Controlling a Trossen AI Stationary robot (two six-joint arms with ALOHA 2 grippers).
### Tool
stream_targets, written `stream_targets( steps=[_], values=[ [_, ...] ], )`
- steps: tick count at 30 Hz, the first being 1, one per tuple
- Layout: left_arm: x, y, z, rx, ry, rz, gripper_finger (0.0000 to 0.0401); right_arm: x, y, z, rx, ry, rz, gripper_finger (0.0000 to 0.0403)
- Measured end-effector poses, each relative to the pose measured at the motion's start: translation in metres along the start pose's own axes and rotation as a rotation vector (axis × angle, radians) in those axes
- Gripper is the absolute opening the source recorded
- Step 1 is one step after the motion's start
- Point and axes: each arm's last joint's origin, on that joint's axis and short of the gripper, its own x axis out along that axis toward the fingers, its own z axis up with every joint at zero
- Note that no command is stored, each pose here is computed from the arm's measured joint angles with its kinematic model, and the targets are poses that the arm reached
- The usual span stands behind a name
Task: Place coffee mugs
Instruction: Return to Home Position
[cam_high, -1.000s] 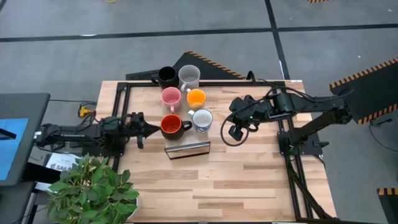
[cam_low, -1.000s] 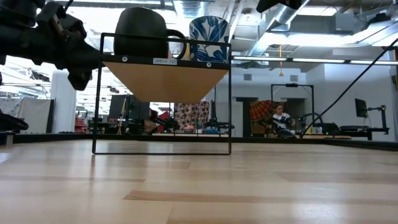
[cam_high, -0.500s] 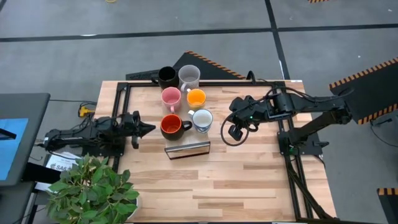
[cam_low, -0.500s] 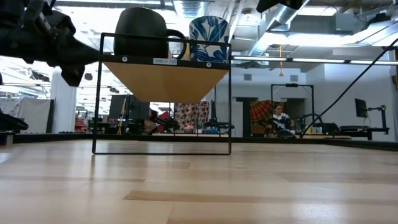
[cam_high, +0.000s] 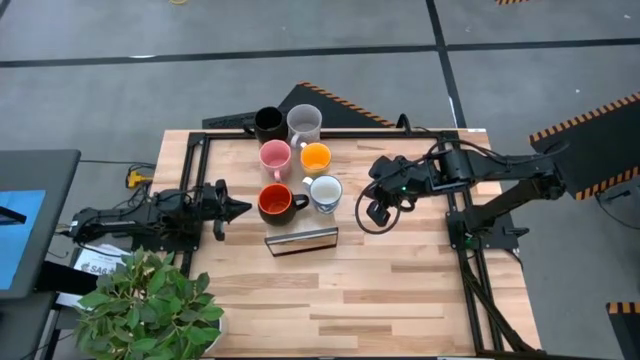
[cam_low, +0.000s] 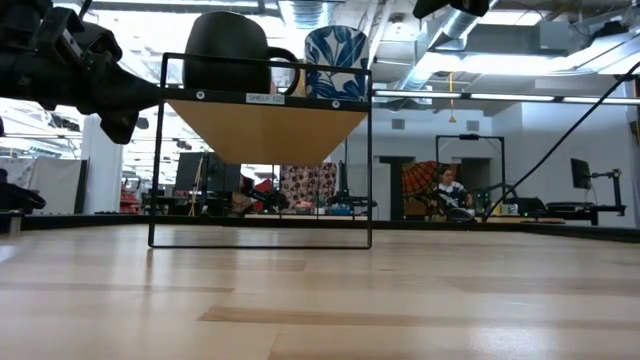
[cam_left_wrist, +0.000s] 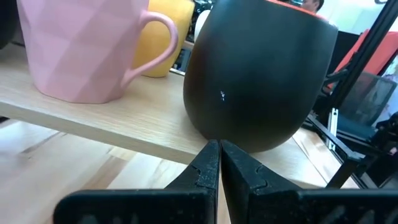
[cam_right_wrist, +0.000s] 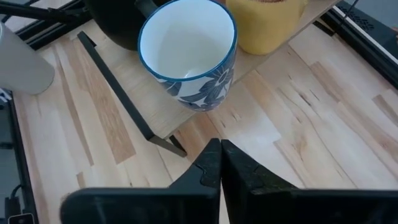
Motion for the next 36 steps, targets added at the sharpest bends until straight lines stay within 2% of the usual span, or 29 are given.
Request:
stream_targets(
  steps=[4, 7, 10, 17, 20, 24, 26, 30, 36],
  values=[
    [0.0, 0.0, 0.0, -0.011, 0.0, 0.0, 0.0, 0.0, 0.0, -0.001, -0.007, 0.007, -0.004, 0.0017],
    [0.0, -0.001, 0.0, 0.061, 0.008, -0.022, 0.0, 0.0, -0.001, -0.004, -0.02, 0.037, -0.012, 0.0017],
    [0.0, -0.001, -0.001, 0.078, 0.018, -0.04, 0.0, -0.001, -0.001, -0.009, -0.049, 0.063, -0.007, 0.0017],
    [0.0, -0.001, -0.001, 0.078, 0.018, -0.04, 0.0, 0.0, -0.016, -0.057, -0.054, 0.086, 0.026, 0.0017],
    [0.0, -0.001, -0.002, 0.078, 0.019, -0.04, 0.0, -0.001, -0.031, -0.081, -0.026, 0.029, 0.077, 0.0017],
    [0.0, -0.001, -0.002, 0.077, 0.019, -0.04, 0.0, 0.004, -0.054, -0.106, 0.011, -0.132, 0.168, 0.0017],
    [0.0, -0.001, -0.002, 0.077, 0.019, -0.04, 0.0, 0.009, -0.065, -0.113, 0.013, -0.218, 0.22, 0.0017],
    [0.0, -0.001, -0.002, 0.076, 0.019, -0.04, 0.0, 0.02, -0.086, -0.125, 0.016, -0.295, 0.305, 0.0017],
    [0.0, -0.001, -0.002, 0.076, 0.02, -0.039, 0.0, 0.019, -0.106, -0.143, -0.006, -0.406, 0.313, 0.0026]
  ],
)
